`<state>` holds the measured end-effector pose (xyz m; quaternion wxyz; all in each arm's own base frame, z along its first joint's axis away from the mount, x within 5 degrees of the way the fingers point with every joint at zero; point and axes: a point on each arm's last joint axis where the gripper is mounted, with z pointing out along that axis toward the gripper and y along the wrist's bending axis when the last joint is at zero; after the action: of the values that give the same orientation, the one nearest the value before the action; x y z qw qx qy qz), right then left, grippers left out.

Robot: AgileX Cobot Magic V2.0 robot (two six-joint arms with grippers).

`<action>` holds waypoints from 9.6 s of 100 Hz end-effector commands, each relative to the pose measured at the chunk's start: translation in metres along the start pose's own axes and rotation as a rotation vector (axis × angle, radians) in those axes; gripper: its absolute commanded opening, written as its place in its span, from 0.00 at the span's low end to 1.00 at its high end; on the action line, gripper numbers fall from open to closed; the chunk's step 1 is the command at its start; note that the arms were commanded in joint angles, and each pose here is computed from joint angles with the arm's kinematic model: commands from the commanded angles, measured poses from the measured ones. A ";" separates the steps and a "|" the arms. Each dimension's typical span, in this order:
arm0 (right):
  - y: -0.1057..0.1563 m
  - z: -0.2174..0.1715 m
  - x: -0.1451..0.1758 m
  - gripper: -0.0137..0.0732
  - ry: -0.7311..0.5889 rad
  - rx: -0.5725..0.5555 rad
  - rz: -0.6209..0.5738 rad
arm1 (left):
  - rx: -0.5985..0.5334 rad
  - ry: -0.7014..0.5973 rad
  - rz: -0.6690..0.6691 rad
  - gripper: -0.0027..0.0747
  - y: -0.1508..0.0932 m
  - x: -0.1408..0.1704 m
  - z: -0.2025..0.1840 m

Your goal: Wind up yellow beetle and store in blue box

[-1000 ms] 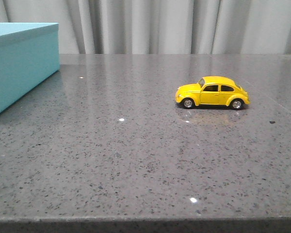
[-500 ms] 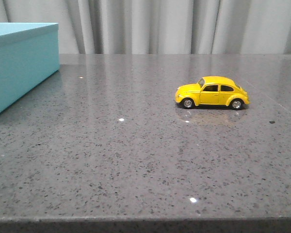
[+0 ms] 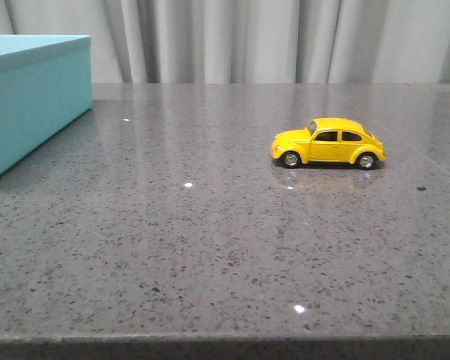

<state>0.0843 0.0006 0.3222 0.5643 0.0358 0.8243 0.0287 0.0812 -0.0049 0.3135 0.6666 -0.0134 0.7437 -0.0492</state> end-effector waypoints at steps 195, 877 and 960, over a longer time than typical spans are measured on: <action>0.163 0.208 -0.081 0.69 0.799 -0.147 0.112 | 0.041 -0.088 -0.013 0.59 -0.006 -0.038 0.029; 0.071 0.036 -0.120 0.68 0.335 -0.188 0.022 | -0.151 0.893 0.176 0.28 0.017 -0.124 0.282; 0.070 0.036 -0.119 0.68 0.345 -0.184 0.020 | -0.099 1.144 0.127 0.62 0.022 -0.032 0.311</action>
<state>0.1653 0.0617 0.4122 0.3753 -0.0104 0.9209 0.1049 0.4022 0.0036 0.2798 0.1150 0.0362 0.9921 0.0357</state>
